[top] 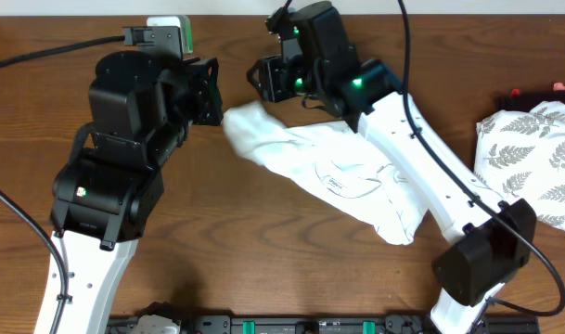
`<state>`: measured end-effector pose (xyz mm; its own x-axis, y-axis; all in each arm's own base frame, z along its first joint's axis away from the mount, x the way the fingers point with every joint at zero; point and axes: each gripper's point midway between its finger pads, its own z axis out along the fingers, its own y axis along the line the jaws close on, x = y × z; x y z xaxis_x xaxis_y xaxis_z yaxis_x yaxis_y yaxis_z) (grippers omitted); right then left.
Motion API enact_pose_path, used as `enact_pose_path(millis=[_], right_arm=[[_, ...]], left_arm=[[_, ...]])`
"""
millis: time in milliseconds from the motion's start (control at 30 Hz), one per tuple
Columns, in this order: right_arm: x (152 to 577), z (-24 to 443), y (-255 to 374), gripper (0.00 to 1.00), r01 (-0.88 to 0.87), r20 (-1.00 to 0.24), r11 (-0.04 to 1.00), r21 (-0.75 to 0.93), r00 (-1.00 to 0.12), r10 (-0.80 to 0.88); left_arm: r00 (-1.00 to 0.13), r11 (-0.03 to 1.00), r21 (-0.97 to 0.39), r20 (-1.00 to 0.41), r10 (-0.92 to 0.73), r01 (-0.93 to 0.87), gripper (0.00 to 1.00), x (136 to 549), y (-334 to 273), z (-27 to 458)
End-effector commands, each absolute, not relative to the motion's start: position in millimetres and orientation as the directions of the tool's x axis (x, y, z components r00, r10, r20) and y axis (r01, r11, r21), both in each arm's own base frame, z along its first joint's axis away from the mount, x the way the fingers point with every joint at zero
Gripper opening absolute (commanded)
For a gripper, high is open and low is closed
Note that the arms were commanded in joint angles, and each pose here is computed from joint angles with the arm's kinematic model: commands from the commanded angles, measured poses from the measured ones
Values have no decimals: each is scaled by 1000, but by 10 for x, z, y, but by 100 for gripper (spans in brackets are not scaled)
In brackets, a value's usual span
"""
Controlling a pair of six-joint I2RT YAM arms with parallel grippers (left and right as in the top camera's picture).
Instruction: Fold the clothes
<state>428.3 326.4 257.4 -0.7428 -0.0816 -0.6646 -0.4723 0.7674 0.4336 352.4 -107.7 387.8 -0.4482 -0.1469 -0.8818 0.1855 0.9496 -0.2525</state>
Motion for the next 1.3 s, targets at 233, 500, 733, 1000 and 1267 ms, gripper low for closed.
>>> enact_pose_path(millis=[233, 500, 733, 1000, 1267], right_arm=[[4330, 2491, 1475, 62, -82, -558, 983, 167, -829, 26], [3727, 2107, 438, 68, 89, -272, 994, -70, -960, 67], [3632, 2080, 130, 70, 163, -226, 983, -84, -964, 141], [3599, 2073, 74, 70, 172, -212, 981, -89, -966, 150], [3565, 2067, 73, 70, 170, -198, 981, -92, -969, 149]], left_arm=[[-525, 924, -281, -844, -111, 257, 31, 3569, -1286, 3701], [-786, 884, -426, -606, -120, 193, 51, 3662, -1744, 2824], [-931, 857, -480, -191, -311, -188, 68, 3653, -1888, 1782], [-959, 832, -494, 14, -282, -252, 68, 3727, -2255, 1019], [-952, 873, -392, 21, -307, -290, 69, 3820, -2149, 538]])
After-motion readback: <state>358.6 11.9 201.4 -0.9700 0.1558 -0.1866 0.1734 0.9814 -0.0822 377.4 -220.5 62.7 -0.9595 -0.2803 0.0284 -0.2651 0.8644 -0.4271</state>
